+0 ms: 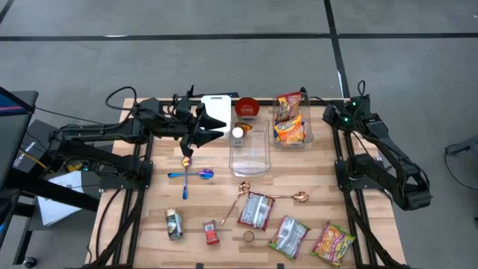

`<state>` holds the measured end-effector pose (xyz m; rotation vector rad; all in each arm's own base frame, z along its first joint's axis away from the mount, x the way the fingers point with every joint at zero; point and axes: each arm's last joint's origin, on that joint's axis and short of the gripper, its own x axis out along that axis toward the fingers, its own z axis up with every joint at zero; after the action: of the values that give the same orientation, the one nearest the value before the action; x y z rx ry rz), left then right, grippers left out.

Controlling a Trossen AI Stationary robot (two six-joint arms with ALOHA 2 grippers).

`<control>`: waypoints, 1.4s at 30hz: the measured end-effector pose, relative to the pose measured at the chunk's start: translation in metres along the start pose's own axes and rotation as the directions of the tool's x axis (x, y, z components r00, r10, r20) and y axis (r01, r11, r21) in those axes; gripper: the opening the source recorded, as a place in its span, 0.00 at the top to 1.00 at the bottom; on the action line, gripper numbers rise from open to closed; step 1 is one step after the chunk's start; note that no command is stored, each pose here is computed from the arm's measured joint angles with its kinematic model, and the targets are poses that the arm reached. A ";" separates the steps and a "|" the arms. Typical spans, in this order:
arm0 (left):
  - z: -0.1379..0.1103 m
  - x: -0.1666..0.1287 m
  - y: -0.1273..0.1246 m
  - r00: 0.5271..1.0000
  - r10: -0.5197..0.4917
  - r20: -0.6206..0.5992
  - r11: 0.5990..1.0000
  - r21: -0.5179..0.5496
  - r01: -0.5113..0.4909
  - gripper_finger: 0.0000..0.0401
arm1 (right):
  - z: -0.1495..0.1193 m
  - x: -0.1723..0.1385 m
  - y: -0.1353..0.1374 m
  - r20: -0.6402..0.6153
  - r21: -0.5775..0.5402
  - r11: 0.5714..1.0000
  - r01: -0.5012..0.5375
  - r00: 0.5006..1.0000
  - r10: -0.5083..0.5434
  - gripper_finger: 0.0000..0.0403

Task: Pick & Place Food Item
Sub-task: Adjust the right transparent bin

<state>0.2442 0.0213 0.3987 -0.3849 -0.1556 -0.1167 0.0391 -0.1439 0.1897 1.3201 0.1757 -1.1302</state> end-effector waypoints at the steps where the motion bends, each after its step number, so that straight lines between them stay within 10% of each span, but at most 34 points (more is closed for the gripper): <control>1: 0.000 0.000 0.000 1.000 0.000 0.001 1.000 -0.009 0.000 0.55 | 0.000 0.000 0.000 0.008 -0.012 1.000 0.003 1.000 -0.003 1.00; 42: 0.000 0.000 -0.001 1.000 -0.026 -0.006 0.999 -0.040 0.026 0.55 | -0.021 0.073 0.044 -0.093 -0.261 0.948 0.180 0.973 -0.210 1.00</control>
<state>0.2440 0.0204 0.3992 -0.4222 -0.1522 -0.1464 0.1171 -0.1737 0.1630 1.1608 0.5325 -1.1527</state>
